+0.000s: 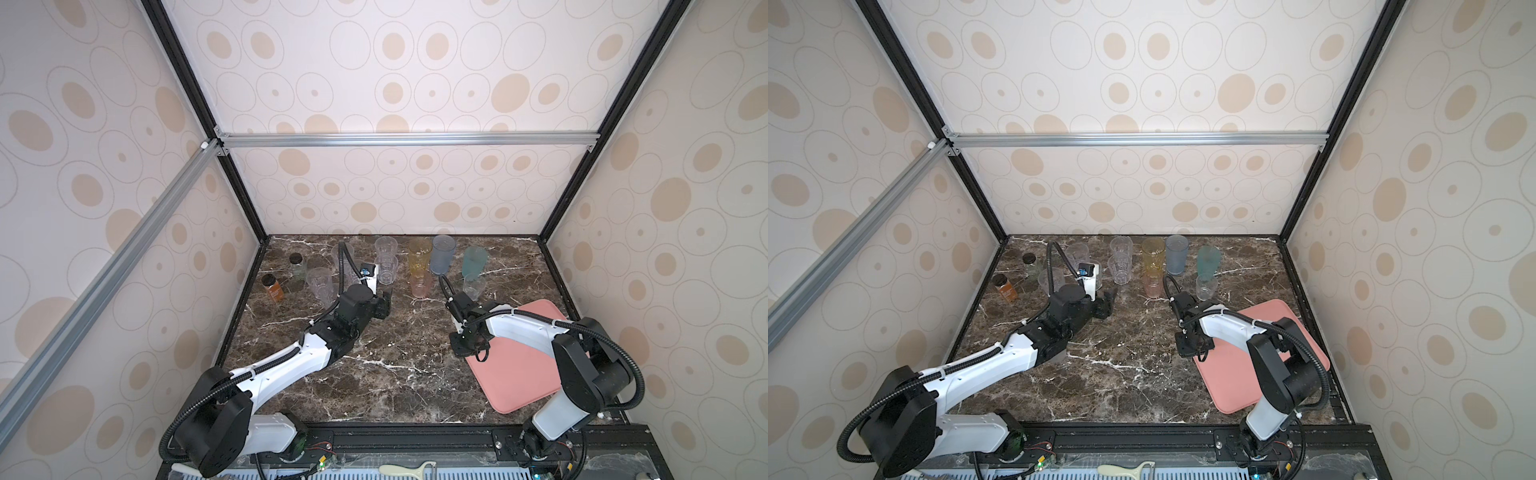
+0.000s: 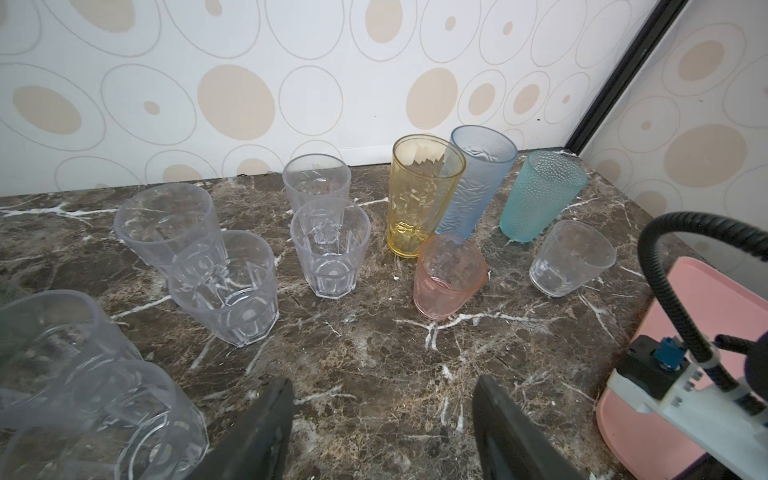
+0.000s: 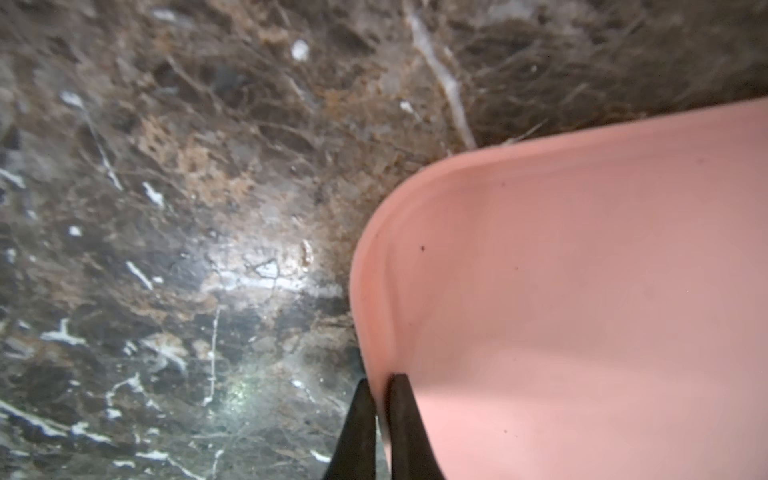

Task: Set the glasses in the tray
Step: 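Drag the pink tray toward the table centre with the right gripper, then grasp a clear glass with the left gripper while the right releases the tray, then carry the clear glass onto the pink tray with the left gripper and release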

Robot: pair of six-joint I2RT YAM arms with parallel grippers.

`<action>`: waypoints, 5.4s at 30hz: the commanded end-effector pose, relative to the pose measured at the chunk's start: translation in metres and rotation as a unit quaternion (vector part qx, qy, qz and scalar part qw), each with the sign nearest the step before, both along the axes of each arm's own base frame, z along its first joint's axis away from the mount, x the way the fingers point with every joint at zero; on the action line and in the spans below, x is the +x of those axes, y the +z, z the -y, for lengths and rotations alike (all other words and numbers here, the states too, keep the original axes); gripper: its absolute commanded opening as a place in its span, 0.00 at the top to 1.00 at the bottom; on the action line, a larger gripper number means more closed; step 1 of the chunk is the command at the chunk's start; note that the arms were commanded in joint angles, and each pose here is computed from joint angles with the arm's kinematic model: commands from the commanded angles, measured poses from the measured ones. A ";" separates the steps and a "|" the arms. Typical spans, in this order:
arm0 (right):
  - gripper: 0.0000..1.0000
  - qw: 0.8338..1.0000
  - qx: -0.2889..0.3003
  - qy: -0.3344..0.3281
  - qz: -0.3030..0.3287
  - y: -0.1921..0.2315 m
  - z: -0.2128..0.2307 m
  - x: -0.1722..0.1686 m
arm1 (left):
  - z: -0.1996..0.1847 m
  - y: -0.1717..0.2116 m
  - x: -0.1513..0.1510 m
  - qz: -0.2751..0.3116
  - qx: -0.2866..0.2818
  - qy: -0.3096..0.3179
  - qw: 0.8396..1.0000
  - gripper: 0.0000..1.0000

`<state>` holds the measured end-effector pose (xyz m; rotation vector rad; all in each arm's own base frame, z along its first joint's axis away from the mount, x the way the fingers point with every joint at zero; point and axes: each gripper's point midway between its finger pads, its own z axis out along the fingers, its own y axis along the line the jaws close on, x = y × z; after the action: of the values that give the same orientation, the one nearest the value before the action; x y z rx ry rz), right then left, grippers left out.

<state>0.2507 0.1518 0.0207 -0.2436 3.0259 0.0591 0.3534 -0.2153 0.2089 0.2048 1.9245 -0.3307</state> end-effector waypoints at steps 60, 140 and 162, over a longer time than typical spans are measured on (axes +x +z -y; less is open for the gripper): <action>0.59 0.959 0.276 -0.014 0.060 0.113 -0.248 0.073 | -0.131 0.055 0.007 0.002 0.037 0.192 0.981 0.32; 0.40 0.983 0.063 -0.140 0.101 0.081 0.037 0.064 | -0.191 -0.102 0.073 -0.242 -0.008 0.179 0.953 0.79; 0.44 0.977 0.097 -0.121 0.143 0.122 0.007 0.091 | -0.123 -0.019 0.057 -0.229 -0.045 0.073 0.970 1.00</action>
<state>0.3411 0.1400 0.1373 0.1256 2.7075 0.2688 0.4107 -0.0570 0.1367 -0.1704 2.4354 -0.2768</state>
